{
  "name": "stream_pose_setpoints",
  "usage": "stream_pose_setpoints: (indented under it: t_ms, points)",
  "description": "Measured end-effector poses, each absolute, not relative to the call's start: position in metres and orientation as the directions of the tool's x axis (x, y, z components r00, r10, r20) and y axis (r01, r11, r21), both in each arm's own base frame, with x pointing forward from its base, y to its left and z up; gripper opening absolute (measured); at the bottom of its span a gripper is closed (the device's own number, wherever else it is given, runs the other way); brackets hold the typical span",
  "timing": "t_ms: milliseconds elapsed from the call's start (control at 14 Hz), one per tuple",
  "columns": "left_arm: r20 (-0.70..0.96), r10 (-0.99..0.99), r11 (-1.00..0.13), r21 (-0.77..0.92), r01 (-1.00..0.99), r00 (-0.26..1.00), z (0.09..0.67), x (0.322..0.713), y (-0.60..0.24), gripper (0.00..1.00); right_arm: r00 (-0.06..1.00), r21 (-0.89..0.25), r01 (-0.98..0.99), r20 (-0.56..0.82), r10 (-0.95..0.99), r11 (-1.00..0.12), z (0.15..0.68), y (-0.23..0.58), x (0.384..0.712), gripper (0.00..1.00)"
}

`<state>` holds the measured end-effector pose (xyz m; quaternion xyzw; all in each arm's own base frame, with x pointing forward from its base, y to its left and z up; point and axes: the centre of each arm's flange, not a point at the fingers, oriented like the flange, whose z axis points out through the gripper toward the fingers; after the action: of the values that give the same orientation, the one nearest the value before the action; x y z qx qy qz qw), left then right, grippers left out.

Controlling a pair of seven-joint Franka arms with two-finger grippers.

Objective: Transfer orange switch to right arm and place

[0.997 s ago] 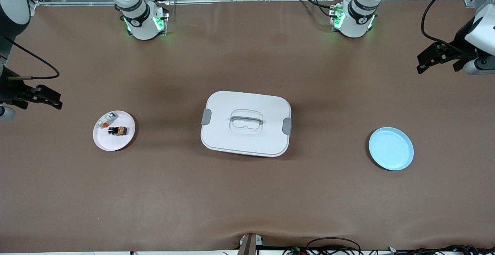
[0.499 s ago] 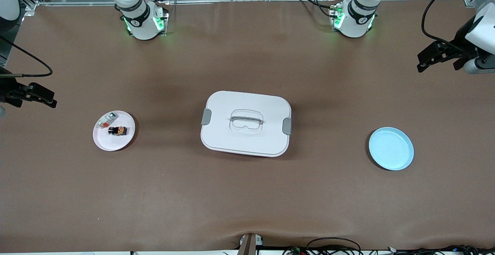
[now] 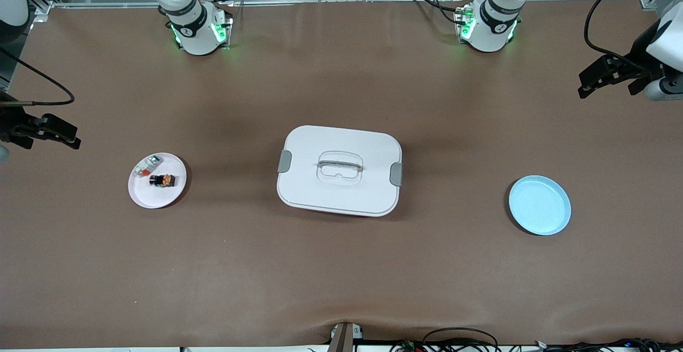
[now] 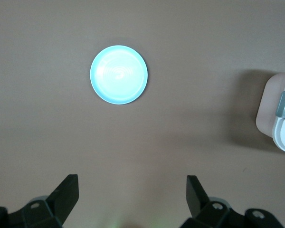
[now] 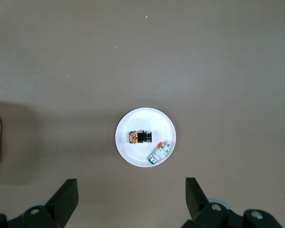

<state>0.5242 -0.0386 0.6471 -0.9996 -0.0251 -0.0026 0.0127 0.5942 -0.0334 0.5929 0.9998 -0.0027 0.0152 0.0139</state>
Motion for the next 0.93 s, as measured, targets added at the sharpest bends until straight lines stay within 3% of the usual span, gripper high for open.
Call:
stream_pose_setpoints:
  t_ms: [926]
  points:
    - [0.012,0.051,-0.998,-0.024,0.051,0.999,0.6501,0.5242,-0.0381,1.00,0.999,0.027,0.005,0.040,0.006,-1.000,0.5972,-0.0267,0.5955,1.00]
